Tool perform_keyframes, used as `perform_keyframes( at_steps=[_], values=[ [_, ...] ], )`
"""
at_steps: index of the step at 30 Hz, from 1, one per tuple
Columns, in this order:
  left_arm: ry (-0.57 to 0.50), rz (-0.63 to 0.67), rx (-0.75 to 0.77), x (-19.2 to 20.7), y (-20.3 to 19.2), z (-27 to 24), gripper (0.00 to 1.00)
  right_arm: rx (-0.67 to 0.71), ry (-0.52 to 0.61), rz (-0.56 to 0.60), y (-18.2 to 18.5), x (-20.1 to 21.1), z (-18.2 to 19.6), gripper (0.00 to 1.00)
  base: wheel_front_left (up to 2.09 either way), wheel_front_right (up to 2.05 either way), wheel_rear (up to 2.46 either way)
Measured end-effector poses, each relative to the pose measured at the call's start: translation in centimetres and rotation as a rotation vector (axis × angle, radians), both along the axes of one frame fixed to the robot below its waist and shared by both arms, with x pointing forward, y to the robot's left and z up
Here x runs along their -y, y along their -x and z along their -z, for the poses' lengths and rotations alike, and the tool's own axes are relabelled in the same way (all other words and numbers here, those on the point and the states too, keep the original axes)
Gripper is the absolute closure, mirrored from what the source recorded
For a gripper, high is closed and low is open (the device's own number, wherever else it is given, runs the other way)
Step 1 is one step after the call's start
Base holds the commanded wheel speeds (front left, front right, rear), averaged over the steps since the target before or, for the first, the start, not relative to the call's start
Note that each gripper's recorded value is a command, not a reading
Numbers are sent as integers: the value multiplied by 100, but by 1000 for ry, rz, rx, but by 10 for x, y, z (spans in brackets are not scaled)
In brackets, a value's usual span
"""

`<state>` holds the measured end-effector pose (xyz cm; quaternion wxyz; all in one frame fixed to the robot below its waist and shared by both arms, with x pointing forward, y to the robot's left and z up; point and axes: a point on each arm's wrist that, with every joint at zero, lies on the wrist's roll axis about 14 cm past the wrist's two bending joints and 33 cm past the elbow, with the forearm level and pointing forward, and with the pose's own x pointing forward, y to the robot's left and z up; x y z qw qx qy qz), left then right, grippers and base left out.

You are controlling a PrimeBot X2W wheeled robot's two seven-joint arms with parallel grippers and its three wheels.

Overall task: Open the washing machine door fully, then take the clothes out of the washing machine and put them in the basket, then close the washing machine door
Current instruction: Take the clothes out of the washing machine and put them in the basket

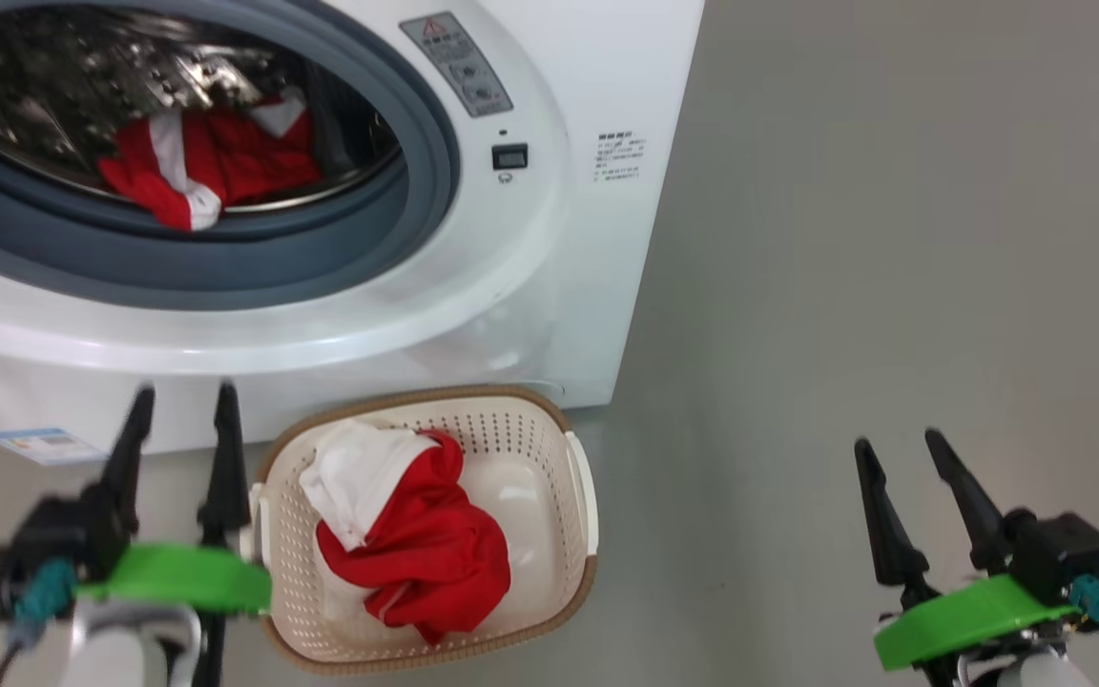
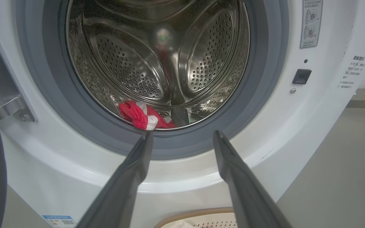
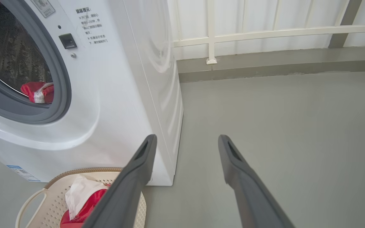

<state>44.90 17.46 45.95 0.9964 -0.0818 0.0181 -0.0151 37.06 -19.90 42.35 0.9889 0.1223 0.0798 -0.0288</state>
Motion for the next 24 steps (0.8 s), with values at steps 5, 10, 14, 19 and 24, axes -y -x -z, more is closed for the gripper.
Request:
perform_keyframes(
  at_steps=[5, 10, 14, 19, 24],
  values=[
    [-40, 25, 38, 10, -52, -11, 0, 14, -7, -10, -22, -3, 0, 0, 0, 0, 0],
    [-116, 51, 9, 13, -97, -3, 0, -11, -24, -12, -32, -5, 12, 0, 0, 0, 0],
    [-167, 87, -76, 22, -123, 22, 0, -23, -30, 8, -37, 1, 18, 0, 0, 0, 0],
    [-235, 108, -136, 29, -155, 35, 0, -41, -34, 38, -38, 11, 25, 0, 0, 0, 0],
    [-305, 140, -180, 41, -180, 44, 0, -52, -33, 61, -41, 19, 30, 0, 0, 0, 0]
  ],
)
